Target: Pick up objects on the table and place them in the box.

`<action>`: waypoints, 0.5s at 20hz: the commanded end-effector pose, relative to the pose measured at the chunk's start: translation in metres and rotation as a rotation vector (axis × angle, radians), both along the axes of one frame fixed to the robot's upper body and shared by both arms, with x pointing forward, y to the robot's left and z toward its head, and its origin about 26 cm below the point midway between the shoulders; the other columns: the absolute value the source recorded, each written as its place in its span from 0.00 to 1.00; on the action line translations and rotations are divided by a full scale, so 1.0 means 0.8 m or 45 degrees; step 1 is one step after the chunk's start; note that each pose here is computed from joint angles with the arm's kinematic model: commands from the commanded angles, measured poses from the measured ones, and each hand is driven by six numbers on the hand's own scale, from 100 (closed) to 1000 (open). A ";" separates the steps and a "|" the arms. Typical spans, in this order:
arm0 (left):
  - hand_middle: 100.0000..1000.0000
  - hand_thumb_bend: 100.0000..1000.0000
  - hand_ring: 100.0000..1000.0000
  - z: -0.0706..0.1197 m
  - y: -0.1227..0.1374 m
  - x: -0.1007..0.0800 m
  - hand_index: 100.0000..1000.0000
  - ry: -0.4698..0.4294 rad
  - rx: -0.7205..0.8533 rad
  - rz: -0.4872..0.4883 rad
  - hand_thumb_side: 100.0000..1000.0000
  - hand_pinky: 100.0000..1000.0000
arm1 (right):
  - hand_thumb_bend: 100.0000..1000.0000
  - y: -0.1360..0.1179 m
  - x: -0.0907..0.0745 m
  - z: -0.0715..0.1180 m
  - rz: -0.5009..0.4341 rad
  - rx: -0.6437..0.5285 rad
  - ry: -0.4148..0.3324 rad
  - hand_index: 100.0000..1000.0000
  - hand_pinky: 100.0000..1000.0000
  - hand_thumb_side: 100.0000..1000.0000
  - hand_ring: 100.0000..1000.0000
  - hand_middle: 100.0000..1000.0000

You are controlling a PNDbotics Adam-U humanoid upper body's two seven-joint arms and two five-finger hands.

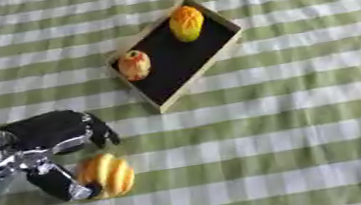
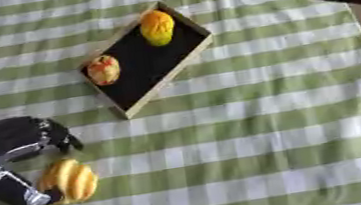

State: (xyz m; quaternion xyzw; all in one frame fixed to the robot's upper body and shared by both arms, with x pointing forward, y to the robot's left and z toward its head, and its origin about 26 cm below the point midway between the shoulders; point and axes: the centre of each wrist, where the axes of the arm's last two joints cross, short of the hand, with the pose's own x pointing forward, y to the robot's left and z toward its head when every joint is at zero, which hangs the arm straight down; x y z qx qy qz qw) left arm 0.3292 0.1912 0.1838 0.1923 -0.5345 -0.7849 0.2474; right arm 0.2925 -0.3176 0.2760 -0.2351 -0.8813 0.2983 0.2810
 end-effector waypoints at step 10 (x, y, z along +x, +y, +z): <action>0.39 0.17 0.44 0.021 0.008 -0.007 0.62 -0.284 -0.054 -0.056 0.01 0.26 | 0.00 -0.001 -0.004 0.012 -0.007 0.066 -0.057 0.79 0.87 0.40 0.84 0.60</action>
